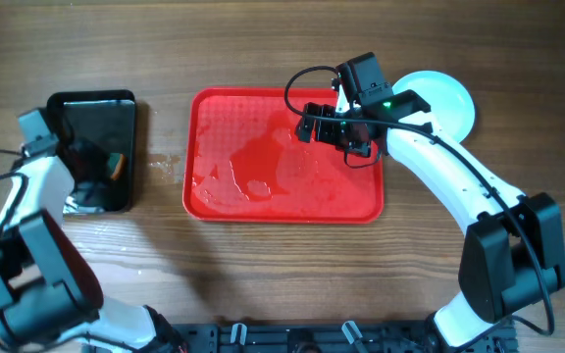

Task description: Clean dirty plates on tray and stack at the side

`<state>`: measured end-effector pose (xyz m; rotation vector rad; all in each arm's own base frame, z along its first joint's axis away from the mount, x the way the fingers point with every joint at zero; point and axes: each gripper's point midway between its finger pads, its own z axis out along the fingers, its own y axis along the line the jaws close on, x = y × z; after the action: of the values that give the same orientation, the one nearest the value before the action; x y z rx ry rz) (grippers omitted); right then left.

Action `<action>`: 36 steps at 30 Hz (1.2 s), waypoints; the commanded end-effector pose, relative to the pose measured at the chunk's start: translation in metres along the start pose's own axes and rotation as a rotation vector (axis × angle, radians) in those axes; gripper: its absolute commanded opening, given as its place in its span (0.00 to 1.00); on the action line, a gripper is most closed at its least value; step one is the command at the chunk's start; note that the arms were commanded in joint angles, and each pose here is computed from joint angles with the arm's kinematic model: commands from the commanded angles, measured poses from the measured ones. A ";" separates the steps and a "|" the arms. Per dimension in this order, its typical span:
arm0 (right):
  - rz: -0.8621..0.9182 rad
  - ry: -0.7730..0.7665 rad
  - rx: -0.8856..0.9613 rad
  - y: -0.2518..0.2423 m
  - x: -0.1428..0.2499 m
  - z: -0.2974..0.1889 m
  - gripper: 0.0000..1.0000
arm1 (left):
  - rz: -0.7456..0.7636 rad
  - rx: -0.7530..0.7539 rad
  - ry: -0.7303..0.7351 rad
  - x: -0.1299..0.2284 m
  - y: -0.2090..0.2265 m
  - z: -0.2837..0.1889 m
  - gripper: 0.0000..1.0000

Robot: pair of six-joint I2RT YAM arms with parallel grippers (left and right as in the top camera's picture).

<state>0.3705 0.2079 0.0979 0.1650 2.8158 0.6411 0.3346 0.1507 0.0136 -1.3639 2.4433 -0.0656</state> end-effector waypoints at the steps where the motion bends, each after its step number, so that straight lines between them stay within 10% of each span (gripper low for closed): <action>1: 0.001 0.010 0.030 -0.007 0.002 0.010 1.00 | -0.018 -0.049 0.048 0.014 0.013 0.023 0.04; 18: 0.001 0.009 0.030 -0.007 0.002 0.010 1.00 | 0.007 0.236 -0.169 -0.028 -0.041 -0.076 0.04; 20: 0.001 0.015 0.028 -0.007 0.003 0.010 1.00 | 0.016 0.292 -0.159 -0.025 -0.050 -0.087 0.16; 26: -0.013 0.019 0.032 -0.005 0.008 -0.005 1.00 | 0.052 0.466 -0.090 -0.009 -0.077 -0.111 1.00; 36: -0.088 -0.213 0.114 -0.004 0.006 -0.113 0.99 | 0.052 0.465 -0.091 -0.009 -0.076 -0.111 1.00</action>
<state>0.3440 0.1811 0.1614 0.1237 2.7287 0.5491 0.3657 0.1071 0.1276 -1.0988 2.2124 -0.4846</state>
